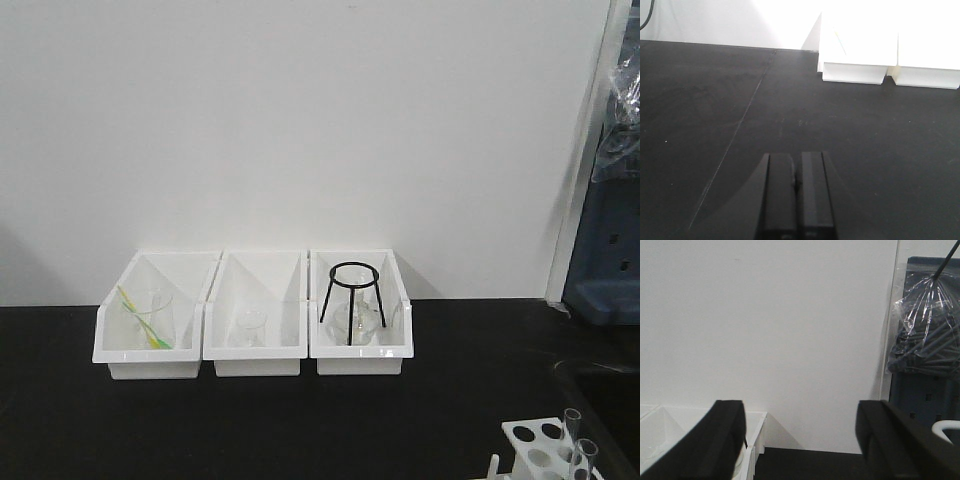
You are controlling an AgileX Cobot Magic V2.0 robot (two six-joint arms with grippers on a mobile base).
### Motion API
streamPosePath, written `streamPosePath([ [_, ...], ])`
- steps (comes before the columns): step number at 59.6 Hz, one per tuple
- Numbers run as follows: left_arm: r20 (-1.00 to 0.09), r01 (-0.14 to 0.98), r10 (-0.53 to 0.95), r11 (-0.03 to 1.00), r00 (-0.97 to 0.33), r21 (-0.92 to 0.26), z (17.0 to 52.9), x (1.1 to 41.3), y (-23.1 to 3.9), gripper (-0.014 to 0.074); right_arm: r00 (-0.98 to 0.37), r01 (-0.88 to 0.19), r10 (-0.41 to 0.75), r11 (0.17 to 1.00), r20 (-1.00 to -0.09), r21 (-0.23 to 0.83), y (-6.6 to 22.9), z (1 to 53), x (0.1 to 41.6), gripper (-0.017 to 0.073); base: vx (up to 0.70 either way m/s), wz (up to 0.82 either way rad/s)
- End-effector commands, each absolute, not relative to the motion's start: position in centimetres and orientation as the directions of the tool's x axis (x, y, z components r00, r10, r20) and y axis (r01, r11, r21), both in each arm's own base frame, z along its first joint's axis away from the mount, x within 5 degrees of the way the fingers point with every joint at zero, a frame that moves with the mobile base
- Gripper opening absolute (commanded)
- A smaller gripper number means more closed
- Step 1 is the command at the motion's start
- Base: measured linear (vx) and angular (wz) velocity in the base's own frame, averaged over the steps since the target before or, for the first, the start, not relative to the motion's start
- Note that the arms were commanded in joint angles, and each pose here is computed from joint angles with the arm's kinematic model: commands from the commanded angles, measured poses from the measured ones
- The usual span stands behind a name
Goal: Flip and reinsert test tube from rack
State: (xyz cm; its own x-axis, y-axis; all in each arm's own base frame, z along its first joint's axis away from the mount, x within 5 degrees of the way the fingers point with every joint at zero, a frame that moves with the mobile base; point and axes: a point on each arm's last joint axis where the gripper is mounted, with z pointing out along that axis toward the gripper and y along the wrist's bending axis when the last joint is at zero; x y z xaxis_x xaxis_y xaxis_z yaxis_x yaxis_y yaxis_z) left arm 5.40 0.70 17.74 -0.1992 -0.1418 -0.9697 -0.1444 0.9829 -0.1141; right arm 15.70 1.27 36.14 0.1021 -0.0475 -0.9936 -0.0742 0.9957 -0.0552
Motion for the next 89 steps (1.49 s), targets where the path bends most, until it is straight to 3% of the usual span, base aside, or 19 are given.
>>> streamPosePath([
  [1, -0.984, -0.123, -0.135, 0.985, -0.114, -0.120, 18.5, 5.5, 0.6, -0.0006, 0.234, -0.063, -0.037, 0.997, -0.972, -0.053, 1.2, 38.4, 15.4, 0.0645, 0.00, 0.00],
  [7, -0.984, -0.123, -0.135, 0.985, -0.114, -0.120, 18.5, 5.5, 0.6, -0.0006, 0.221, -0.070, -0.004, 0.997, -0.975, -0.020, 1.2, 38.2, 15.5, 0.0645, 0.00, 0.00],
  [13, -0.984, -0.123, -0.135, 0.985, -0.114, -0.120, 18.5, 5.5, 0.6, -0.0006, 0.190, -0.071, -0.037, 0.996, -0.981, -0.052, 1.3, 36.5, 15.6, 0.0627, 0.00, 0.00],
  [37, -0.984, -0.123, -0.135, 0.985, -0.114, -0.120, 18.5, 5.5, 0.6, -0.0006, 0.114, -0.149, -0.035, 0.987, -0.993, -0.052, 1.7, 22.2, 13.2, 0.0530, 0.00, 0.00],
  [52, -0.984, -0.123, -0.135, 0.985, -0.114, -0.120, 18.5, 5.5, 0.6, -0.0006, 0.094, -0.185, -0.006, 0.982, -0.996, -0.023, 2.2, 20.7, 14.8, 0.0530, 0.00, 0.00],
  [63, -0.984, -0.123, -0.135, 0.985, -0.114, -0.120, 18.5, 5.5, 0.6, -0.0006, 0.159, -0.198, 0.030, 0.980, -0.987, -0.002, 2.4, 20.2, 16.1, 0.0530, 0.00, 0.00],
  [89, -0.984, -0.123, -0.135, 0.985, -0.114, -0.120, 18.5, 5.5, 0.6, -0.0006, 0.124, -0.194, 0.036, 0.981, -0.992, 0.012, 2.8, 19.2, 21.6, 0.0529, 0.00, 0.00],
])
